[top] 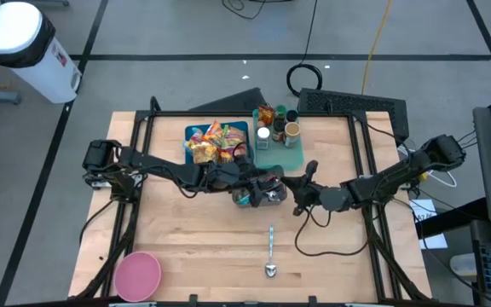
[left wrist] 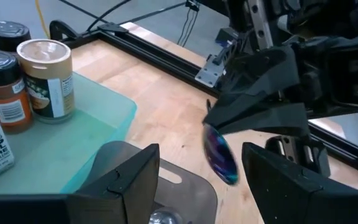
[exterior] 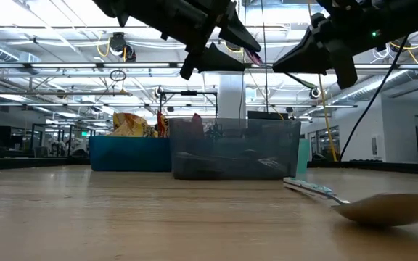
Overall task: Pick & Place Food Item
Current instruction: Put the violet spoon into the black bin
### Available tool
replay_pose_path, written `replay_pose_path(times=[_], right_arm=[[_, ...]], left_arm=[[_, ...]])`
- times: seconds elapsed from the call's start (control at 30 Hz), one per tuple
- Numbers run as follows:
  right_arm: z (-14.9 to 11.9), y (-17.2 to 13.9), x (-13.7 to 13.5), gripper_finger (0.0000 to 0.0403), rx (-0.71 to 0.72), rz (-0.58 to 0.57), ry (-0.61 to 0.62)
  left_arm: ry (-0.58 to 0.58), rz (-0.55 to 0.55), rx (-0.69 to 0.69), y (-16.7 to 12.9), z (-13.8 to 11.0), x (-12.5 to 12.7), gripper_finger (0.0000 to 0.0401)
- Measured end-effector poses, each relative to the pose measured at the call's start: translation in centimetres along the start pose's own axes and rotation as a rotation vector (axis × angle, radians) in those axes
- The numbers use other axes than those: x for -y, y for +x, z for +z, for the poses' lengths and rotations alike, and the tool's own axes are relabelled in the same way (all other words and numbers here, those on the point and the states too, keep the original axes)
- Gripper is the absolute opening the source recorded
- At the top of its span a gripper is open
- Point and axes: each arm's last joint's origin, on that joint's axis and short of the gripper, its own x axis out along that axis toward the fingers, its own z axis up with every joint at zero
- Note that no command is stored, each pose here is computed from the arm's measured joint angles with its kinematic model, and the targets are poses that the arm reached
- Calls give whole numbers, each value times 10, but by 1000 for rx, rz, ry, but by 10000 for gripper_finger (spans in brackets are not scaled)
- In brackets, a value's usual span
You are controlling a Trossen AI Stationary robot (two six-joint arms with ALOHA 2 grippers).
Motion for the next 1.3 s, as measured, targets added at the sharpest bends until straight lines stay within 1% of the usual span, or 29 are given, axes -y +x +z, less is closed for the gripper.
replay_pose_path(times=[0.1, 0.17, 0.23, 0.37, 0.4, 0.5, 0.6, 0.67, 0.9, 1.03, 1.1, 1.17, 1.23, 1.3], right_arm=[[0, 0, 0, 0, -1, 2, -6], [0, 0, 0, 0, -1, 1, 3], [0, 0, 0, 0, -1, 2, 4], [0, 0, 0, 0, -2, 1, 8], [0, 0, 0, 0, -1, 0, 13], [0, 0, 0, 7, -2, -4, 51], [1, -3, 2, 27, -6, -22, 182], [3, -9, 4, 45, -3, -35, 239], [15, -40, 14, 111, 57, -56, 309], [19, -51, 20, 132, 91, -55, 341], [20, -53, 21, 137, 99, -52, 347], [20, -53, 21, 138, 101, -52, 349], [19, -53, 21, 137, 97, -54, 346], [19, -53, 21, 135, 95, -54, 344]], left_arm=[[-1, 4, 0, 0, 0, -1, 214], [-1, 7, -2, 1, 1, -3, 181], [-3, -12, -12, 1, 2, -4, 137], [7, -31, -27, 3, 4, -10, 33], [21, -27, -32, 4, 4, -11, 19], [61, -4, -24, 5, 5, -14, 15], [109, 30, -29, -1, 7, -14, 7], [133, 59, -37, -8, 10, -12, 7], [233, 243, -111, -43, 0, 7, 5], [244, 354, -145, -52, -14, 13, 5], [218, 393, -135, -53, -17, 14, 4], [186, 438, -107, -49, -20, 13, 4], [184, 494, -95, -42, -28, 10, 4], [174, 507, -77, -33, -36, 11, 3]])
